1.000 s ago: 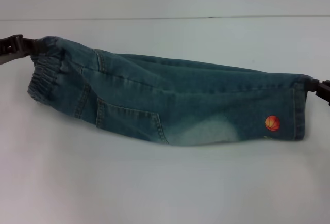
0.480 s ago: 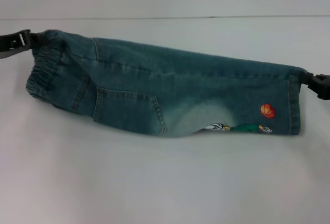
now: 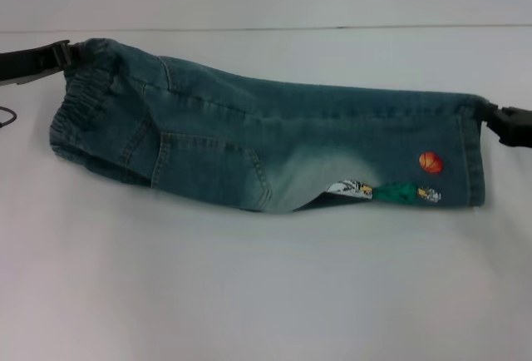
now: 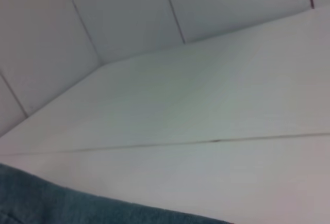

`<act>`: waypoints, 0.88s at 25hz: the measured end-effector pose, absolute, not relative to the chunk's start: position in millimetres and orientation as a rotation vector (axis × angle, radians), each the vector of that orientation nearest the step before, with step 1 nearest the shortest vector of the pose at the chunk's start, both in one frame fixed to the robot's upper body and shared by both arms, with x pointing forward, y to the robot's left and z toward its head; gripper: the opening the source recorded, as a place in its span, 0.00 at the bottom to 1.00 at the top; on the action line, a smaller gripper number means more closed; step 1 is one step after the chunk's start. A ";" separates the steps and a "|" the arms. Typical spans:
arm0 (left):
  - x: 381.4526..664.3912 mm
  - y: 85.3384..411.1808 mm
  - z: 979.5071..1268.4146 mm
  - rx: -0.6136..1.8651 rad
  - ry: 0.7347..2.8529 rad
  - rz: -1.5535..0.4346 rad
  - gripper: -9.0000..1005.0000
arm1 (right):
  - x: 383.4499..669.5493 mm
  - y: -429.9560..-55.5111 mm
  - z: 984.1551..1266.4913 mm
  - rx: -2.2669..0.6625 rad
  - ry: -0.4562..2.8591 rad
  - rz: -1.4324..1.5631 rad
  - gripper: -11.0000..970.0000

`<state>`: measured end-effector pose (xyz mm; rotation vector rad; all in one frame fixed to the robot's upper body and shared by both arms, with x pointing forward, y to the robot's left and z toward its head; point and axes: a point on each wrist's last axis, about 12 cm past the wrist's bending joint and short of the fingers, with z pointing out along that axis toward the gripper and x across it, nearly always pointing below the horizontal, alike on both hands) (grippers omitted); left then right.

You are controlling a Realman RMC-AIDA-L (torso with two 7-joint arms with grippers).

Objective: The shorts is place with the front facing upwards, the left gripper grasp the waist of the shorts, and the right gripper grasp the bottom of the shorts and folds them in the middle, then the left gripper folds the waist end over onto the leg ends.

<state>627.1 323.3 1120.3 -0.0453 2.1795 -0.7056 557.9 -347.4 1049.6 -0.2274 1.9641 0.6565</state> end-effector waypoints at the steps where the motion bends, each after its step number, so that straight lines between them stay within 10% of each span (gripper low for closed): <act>1: 627.8 322.9 1120.4 -0.044 2.179 -0.700 0.11 | 559.0 -347.1 1049.8 -0.221 1.960 0.652 0.02; 22: 623.0 330.3 1109.6 -0.083 2.202 -0.664 0.15 | 586.1 -317.4 1046.3 -0.306 2.022 0.567 0.02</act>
